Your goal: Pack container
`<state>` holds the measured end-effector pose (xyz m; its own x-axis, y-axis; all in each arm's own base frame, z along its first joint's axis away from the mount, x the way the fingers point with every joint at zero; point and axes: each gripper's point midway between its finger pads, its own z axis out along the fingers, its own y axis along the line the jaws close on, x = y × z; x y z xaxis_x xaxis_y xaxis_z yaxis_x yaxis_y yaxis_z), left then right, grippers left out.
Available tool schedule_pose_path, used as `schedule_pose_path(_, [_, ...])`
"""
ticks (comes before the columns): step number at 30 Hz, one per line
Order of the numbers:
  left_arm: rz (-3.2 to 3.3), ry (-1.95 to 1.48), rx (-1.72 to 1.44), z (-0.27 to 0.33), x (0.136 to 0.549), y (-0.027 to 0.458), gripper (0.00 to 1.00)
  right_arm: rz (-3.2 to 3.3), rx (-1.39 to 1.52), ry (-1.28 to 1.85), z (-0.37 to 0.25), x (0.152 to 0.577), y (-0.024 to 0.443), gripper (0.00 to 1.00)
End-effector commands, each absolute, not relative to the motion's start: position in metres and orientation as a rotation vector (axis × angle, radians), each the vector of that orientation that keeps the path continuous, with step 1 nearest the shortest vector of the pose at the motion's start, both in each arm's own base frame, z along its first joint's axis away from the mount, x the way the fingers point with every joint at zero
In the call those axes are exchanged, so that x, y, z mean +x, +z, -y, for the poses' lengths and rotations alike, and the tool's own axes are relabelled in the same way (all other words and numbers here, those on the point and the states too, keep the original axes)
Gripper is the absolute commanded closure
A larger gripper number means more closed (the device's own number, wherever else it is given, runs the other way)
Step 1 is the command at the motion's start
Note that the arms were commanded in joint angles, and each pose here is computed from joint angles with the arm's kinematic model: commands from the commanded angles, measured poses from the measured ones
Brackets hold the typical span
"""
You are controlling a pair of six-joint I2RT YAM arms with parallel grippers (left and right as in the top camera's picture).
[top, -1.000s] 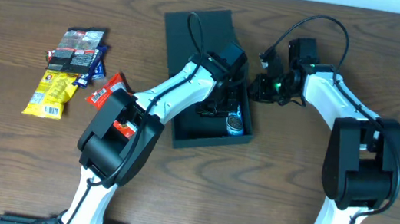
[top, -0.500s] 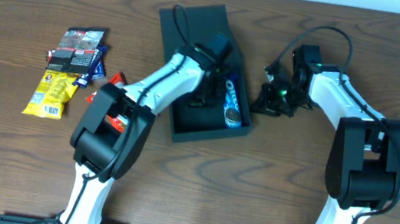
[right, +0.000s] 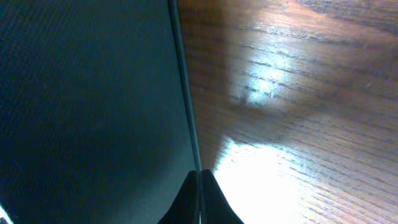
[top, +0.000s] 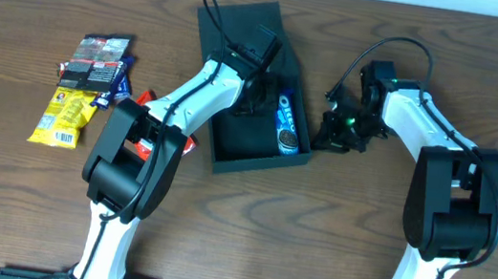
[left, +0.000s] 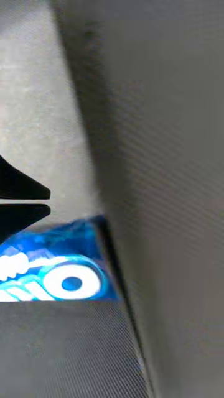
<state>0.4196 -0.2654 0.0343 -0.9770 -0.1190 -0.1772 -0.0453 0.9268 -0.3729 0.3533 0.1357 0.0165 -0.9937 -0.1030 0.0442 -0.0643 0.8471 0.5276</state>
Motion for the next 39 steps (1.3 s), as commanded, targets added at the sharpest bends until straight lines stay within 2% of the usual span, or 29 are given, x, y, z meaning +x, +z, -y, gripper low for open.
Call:
schedule_pose_path(1, [-2.861, -0.541, -0.122, 0.265, 0.426, 0.034, 0.94, 2.947, 0.195, -0.867, -0.146, 0.353, 0.021, 0.98])
schedule_pose_path(12, [-2.852, -0.573, -0.143, 0.27, 0.431, 0.028, 0.94, 2.886, 0.235, -0.871, -0.162, 0.337, 0.023, 0.98])
schedule_pose_path(26, [-2.845, -0.57, -0.14, 0.269, 0.433, 0.033, 0.94, 2.885, 0.261, -0.891, -0.169, 0.337, 0.024, 0.98])
schedule_pose_path(29, [-2.81, -0.573, -0.128, 0.267, 0.442, 0.058, 0.94, 2.905, 0.223, -0.901, -0.159, 0.344, 0.024, 0.98])
schedule_pose_path(33, [-2.672, -0.455, -0.097, 0.248, 0.464, 0.131, 0.94, 2.944, 0.16, -0.918, -0.142, 0.357, 0.024, 0.98])
schedule_pose_path(36, [-2.587, -0.233, -0.195, 0.2, 0.468, 0.17, 0.94, 2.994, 0.146, -0.939, -0.133, 0.371, 0.025, 0.98])
schedule_pose_path(39, [-2.589, -0.114, -0.345, 0.143, 0.46, 0.187, 0.94, 3.062, 0.156, -0.972, -0.128, 0.391, 0.031, 0.98])
